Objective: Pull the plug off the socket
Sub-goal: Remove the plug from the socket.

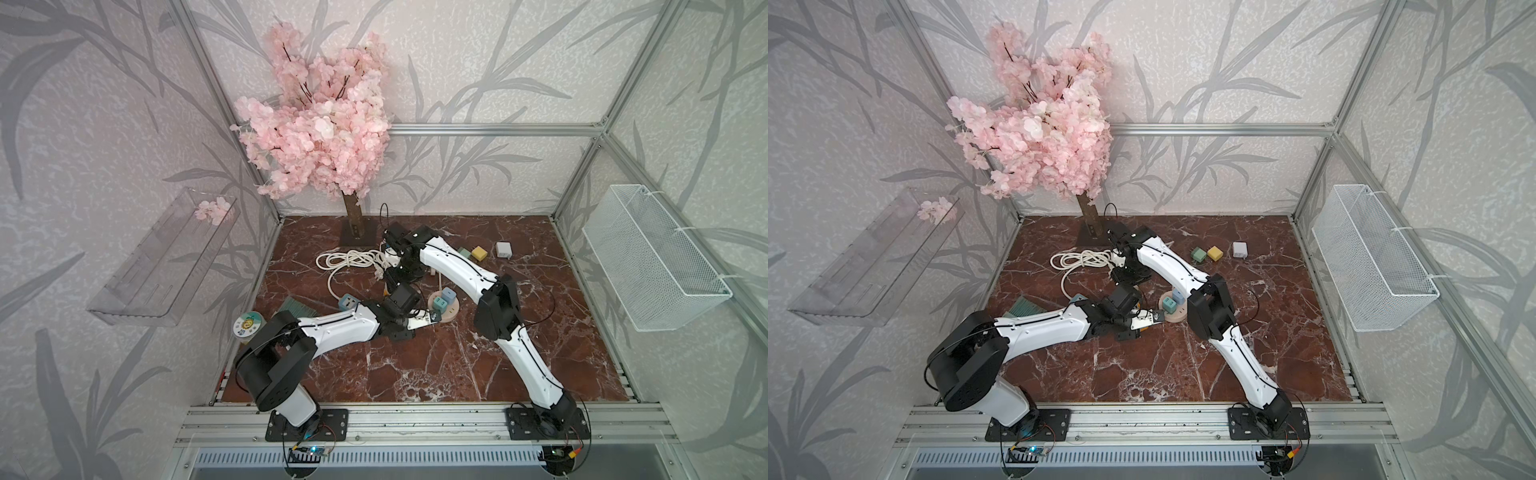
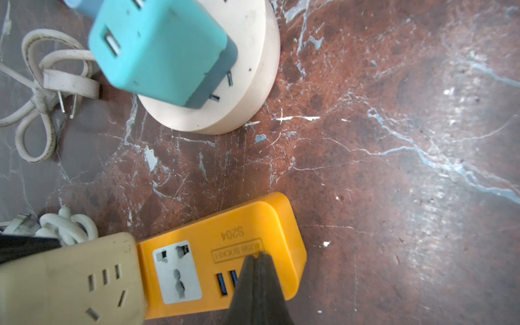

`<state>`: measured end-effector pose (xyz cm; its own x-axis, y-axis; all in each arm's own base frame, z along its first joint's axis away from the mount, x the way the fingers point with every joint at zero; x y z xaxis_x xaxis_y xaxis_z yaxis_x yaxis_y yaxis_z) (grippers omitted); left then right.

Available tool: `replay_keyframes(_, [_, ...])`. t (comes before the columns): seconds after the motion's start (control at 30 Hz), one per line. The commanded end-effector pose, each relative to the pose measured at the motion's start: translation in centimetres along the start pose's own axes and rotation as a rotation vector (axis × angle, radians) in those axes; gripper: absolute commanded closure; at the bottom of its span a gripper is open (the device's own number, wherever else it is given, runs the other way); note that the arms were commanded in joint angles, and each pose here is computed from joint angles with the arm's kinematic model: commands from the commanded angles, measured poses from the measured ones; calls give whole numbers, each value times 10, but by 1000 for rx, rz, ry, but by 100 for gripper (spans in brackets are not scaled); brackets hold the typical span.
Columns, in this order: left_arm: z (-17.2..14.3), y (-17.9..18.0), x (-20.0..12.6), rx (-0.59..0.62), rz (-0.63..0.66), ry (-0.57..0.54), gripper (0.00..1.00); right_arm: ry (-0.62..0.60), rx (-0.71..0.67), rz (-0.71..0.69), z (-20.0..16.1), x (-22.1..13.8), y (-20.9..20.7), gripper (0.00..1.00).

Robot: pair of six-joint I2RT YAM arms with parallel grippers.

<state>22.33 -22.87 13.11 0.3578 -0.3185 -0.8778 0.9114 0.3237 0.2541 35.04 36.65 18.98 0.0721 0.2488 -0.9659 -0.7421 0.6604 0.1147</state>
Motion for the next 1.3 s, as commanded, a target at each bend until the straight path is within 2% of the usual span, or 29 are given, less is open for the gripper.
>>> replay_keyframes(0.0, [-53,-33,18,23,-193,289,100,36,-88,-199,-5,-18,20,100])
replay_keyframes(0.07, [-54,-33,19,22,-195,293,100,69,-126,-291,-6,-14,26,100])
replay_keyframes(0.13, [-53,-33,19,24,-196,293,100,91,-135,-318,-6,-12,28,100])
replay_keyframes(0.33, [-54,-33,19,24,-196,296,100,52,-129,-267,-2,-20,30,100])
replay_keyframes(0.67, [-53,-33,19,22,-197,296,100,-82,29,382,7,-28,1,100])
replay_keyframes(0.77, [-54,-33,20,23,-199,299,100,-102,59,448,8,-28,-8,100])
replay_keyframes(0.93, [-53,-33,20,23,-198,298,100,-75,55,313,3,-31,-11,100])
replay_keyframes(1.2, [-53,-33,20,26,-203,299,100,47,-95,-175,-8,-29,18,100])
replay_keyframes(1.27, [-54,-34,20,26,-204,301,100,68,-119,-247,-9,-27,22,100])
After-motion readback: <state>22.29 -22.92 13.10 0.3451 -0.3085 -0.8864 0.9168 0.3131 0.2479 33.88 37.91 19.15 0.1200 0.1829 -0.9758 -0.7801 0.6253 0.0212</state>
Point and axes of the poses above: each gripper's point midway between its finger pads, its own x axis out along the fingers, its own y axis along the line the jaws close on, z = x × y, the point moved 10 cm from there along -x, back along the fingers, and after that the axes turned 13 degrees about -x, right-handed, at the moved point
